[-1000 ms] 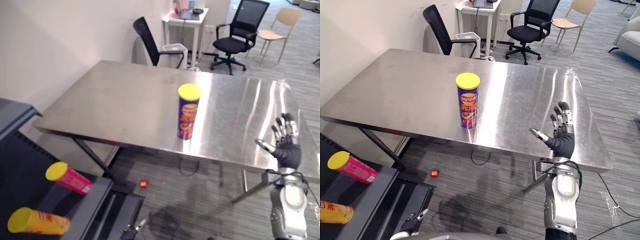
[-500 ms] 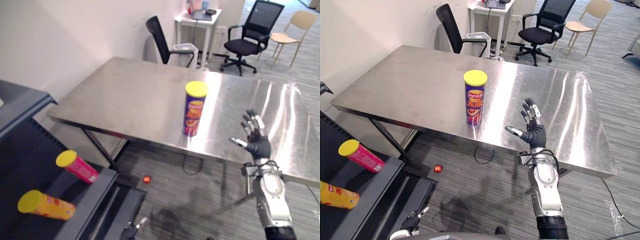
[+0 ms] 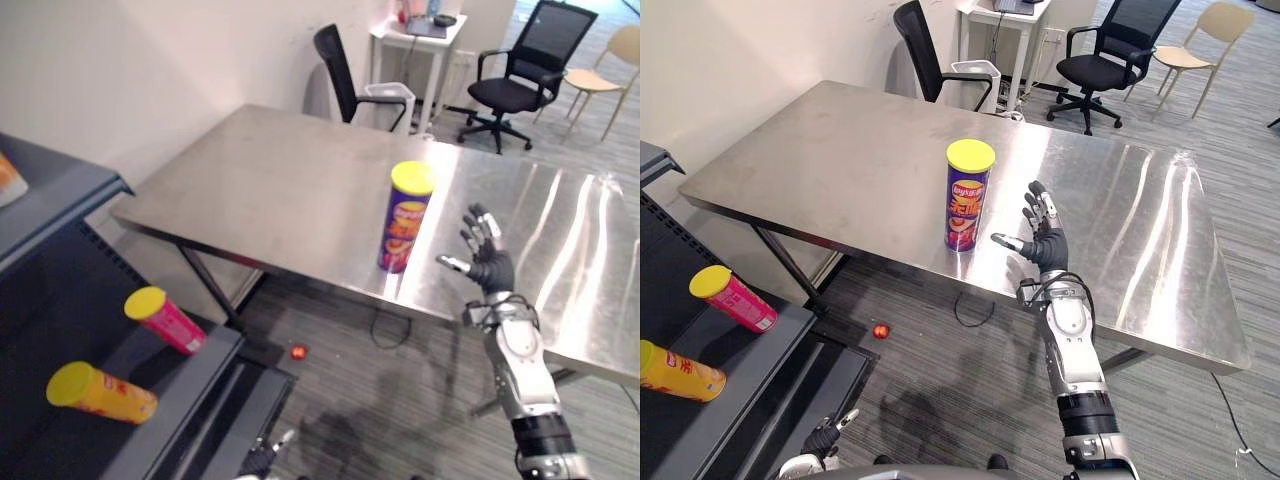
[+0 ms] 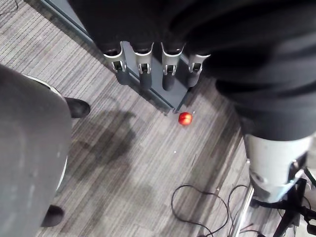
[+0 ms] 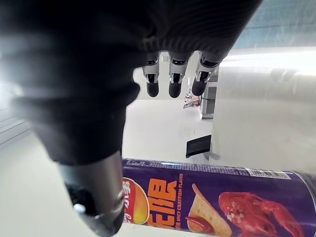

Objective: Put the gum and the chips on the shelf.

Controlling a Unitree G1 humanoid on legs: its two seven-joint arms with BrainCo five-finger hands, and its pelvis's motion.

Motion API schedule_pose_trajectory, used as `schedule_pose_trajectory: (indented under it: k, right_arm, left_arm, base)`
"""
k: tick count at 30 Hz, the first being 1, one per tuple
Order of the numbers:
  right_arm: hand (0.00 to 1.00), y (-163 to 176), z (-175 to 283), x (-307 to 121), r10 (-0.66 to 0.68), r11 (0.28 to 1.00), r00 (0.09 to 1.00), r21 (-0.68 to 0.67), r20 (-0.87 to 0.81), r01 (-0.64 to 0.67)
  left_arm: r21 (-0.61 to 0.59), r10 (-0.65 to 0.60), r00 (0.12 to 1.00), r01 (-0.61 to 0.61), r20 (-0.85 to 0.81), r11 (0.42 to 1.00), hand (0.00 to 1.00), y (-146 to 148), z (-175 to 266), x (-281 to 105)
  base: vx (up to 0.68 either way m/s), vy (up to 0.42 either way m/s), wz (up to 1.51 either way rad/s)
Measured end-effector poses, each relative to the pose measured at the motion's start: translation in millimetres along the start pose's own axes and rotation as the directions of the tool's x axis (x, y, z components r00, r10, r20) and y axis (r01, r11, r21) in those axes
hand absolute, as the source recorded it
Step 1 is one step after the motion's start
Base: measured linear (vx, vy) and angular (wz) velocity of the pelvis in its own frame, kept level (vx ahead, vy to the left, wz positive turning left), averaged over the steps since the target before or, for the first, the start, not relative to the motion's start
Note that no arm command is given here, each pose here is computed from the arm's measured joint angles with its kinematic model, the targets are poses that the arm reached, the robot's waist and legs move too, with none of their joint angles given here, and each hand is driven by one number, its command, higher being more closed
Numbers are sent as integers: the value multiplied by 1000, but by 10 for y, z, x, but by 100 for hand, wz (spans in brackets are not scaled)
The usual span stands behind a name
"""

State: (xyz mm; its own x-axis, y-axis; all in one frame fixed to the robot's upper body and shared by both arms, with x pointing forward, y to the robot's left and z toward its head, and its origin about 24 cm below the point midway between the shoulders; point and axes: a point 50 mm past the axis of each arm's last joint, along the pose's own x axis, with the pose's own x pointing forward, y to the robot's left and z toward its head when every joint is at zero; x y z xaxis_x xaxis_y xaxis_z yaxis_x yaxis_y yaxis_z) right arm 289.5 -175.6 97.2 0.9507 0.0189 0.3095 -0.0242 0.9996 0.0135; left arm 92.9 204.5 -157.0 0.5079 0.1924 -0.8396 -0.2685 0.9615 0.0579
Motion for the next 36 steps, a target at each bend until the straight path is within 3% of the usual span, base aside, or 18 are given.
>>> schedule_pose_trajectory:
  k: [34, 35, 36]
  right_arm:
    - [0, 336, -55, 516, 88, 994, 993, -51, -73, -92]
    - [100, 344, -36, 535, 90, 994, 994, -51, -68, -94]
    - [100, 353, -18, 566, 92, 994, 994, -53, -64, -95]
  left_arm:
    - [-6, -3, 999, 3, 50, 1000, 0, -33, 127, 18]
    - [-5, -4, 999, 4, 53, 1000, 0, -36, 135, 19]
    - [-6, -4, 998, 5, 57, 1000, 0, -41, 145, 20]
  base:
    - [-2, -4, 3]
    - [0, 0, 0]
    - [0, 0, 0]
